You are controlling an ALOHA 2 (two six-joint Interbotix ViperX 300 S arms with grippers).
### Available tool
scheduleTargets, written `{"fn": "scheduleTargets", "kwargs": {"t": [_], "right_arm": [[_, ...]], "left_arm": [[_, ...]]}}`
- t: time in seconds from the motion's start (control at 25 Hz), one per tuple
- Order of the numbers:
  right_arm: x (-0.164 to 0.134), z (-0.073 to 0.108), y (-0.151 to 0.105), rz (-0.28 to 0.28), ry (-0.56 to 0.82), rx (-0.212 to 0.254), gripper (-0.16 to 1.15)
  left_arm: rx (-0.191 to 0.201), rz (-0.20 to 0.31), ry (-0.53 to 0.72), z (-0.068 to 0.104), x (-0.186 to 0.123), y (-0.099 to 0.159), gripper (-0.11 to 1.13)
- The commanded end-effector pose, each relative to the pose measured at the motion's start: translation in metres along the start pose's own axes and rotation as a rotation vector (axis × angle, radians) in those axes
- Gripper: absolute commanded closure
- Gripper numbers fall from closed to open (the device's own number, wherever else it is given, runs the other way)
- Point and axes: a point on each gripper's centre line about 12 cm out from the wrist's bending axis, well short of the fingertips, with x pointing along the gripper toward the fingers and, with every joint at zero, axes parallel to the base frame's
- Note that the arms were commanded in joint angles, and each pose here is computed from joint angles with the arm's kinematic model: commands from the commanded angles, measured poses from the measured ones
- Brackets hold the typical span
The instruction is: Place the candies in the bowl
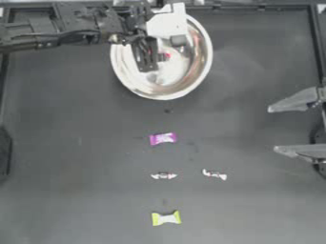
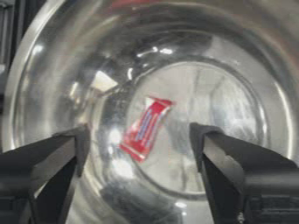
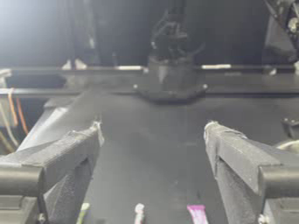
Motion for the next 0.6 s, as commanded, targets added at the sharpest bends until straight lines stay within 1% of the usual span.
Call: {"fn": "scheduleTargets", "kwargs": {"t": [0.04,0.12,0.32,0.48,0.6], "right_arm": [[0.001,0.003,0.000,-0.002,-0.008,0.001,-0.01],[0.001,0.004,-0.001,-0.007,-0.011,0.004,-0.01],[-0.001,0.005,-0.002,-0.009,-0.019,0.009,-0.01],[-0.002,0.006,-0.001,-0.009,-0.022,0.009,-0.01],[-0.003,0.007,-0.002,-0.010,-0.019,0.017,-0.01]], "left_arm": [[-0.031,0.019,-0.124,0.026,-0.055,0.007,0.08],[-0.046,-0.001,-0.155,0.030,-0.071,-0.001,0.08],[-0.052,-0.050,-0.241,0.033,-0.124,-0.027,0.08],[-0.053,-0.093,-0.344,0.030,-0.173,-0.050,0.10],[-0.043,-0.137,-0.459,0.020,-0.214,-0.075,0.13]]}}
